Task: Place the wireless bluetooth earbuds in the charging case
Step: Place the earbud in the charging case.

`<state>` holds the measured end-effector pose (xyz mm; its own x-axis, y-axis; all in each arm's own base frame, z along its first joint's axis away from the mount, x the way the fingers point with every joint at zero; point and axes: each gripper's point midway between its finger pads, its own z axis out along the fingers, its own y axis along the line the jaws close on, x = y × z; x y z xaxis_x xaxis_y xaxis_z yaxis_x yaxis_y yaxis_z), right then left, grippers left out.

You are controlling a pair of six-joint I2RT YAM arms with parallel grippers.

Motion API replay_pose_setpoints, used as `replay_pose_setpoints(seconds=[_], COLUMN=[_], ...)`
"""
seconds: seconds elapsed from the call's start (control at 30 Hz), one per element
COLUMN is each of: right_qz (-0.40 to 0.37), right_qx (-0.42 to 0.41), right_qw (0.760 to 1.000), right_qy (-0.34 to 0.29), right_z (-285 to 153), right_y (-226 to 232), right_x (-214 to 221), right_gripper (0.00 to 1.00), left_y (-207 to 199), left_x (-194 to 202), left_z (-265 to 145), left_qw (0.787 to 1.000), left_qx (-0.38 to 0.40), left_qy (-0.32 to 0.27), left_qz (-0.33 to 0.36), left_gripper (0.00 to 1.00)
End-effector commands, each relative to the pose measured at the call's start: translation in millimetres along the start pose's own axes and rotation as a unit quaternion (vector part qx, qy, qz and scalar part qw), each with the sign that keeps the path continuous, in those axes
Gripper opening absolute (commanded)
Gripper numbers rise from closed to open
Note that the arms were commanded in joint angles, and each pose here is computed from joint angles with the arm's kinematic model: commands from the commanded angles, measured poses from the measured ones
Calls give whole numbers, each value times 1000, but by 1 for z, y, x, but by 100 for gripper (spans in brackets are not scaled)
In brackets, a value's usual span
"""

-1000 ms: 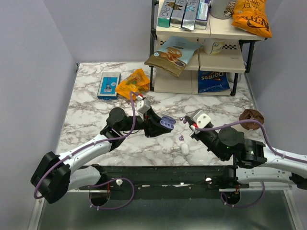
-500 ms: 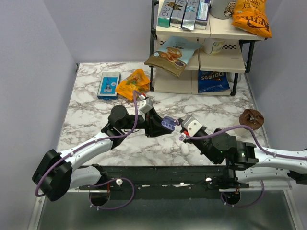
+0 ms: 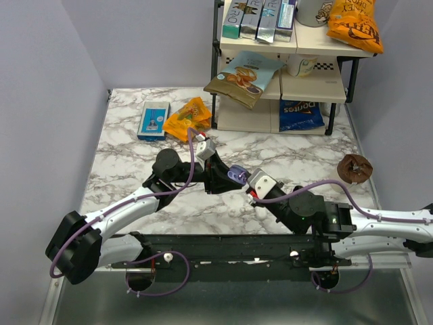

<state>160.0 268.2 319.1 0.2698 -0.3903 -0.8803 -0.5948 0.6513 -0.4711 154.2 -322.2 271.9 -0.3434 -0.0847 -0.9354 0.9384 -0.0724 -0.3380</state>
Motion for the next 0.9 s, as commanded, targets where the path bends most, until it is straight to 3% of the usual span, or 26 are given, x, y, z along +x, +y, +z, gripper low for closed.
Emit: replay_pose_setpoints(seconds=[0.0,0.87], right_qz=[11,13], right_qx=[1,-1], right_qw=[1000,1000], right_qy=[-5,3], right_z=[0,0], right_y=[4,11], right_x=[1,9], right_gripper=[1,1], left_y=[-7,-6], left_x=[-17,-23], left_z=[0,-3], left_qw=[999,998], left_qx=[14,-2], left_qy=[-19,-46], left_qz=[40,49], left_gripper=[0,0])
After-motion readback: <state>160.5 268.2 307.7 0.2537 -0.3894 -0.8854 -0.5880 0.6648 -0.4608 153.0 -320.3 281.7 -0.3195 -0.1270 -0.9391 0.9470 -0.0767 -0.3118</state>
